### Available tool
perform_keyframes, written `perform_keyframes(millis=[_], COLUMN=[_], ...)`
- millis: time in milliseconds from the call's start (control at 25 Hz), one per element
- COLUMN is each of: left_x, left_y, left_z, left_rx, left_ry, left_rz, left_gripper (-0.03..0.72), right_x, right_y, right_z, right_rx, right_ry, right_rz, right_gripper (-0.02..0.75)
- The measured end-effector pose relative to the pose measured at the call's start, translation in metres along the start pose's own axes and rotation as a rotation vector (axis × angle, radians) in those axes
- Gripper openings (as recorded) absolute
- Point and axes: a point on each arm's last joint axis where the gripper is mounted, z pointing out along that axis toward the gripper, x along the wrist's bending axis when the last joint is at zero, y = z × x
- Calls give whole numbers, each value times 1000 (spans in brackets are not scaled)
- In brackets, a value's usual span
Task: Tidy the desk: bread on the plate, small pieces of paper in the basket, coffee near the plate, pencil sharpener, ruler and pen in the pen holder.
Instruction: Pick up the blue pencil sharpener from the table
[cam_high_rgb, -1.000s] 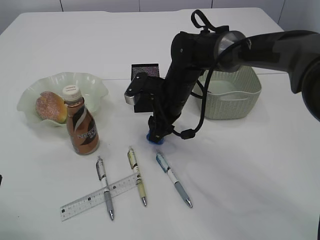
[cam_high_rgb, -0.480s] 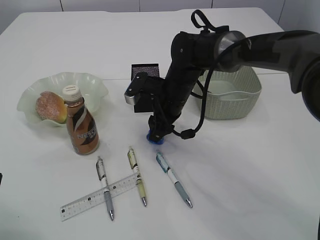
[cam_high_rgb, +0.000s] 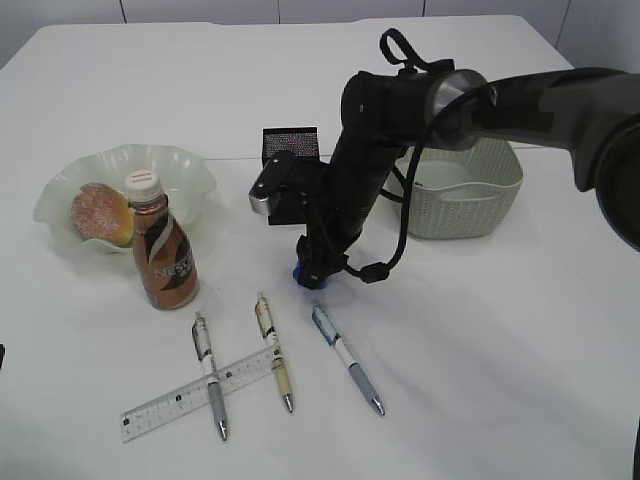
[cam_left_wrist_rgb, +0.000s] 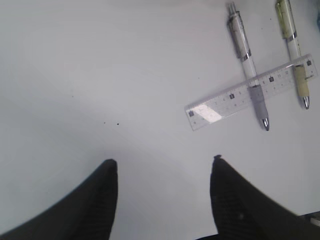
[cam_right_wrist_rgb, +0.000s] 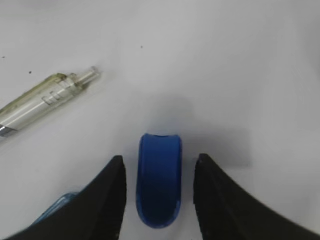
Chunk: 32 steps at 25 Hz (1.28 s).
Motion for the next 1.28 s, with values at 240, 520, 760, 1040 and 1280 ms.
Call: perform_keyframes(millis=[240,520,760,1040,1280], left_x=[0,0,0,0,0], left_y=[0,1,1,1,1], left_z=[0,0,0,0,0], left_rx=[-5,-8,-8,-8,-8], left_ry=[0,1,1,1,1], left_rz=[0,0,0,0,0], left_gripper=[433,433,433,433,433], right_x=[0,0,-1,-7,-22], right_y=[0,0,4,26,42], right_z=[0,0,-5,-35,-75], right_rx=[2,2,-17,-87,-201], right_ry=[3,3,-2,-12,-84], right_rz=[-1,-1,0,-19,3], right_gripper=[330,190,183,183,183])
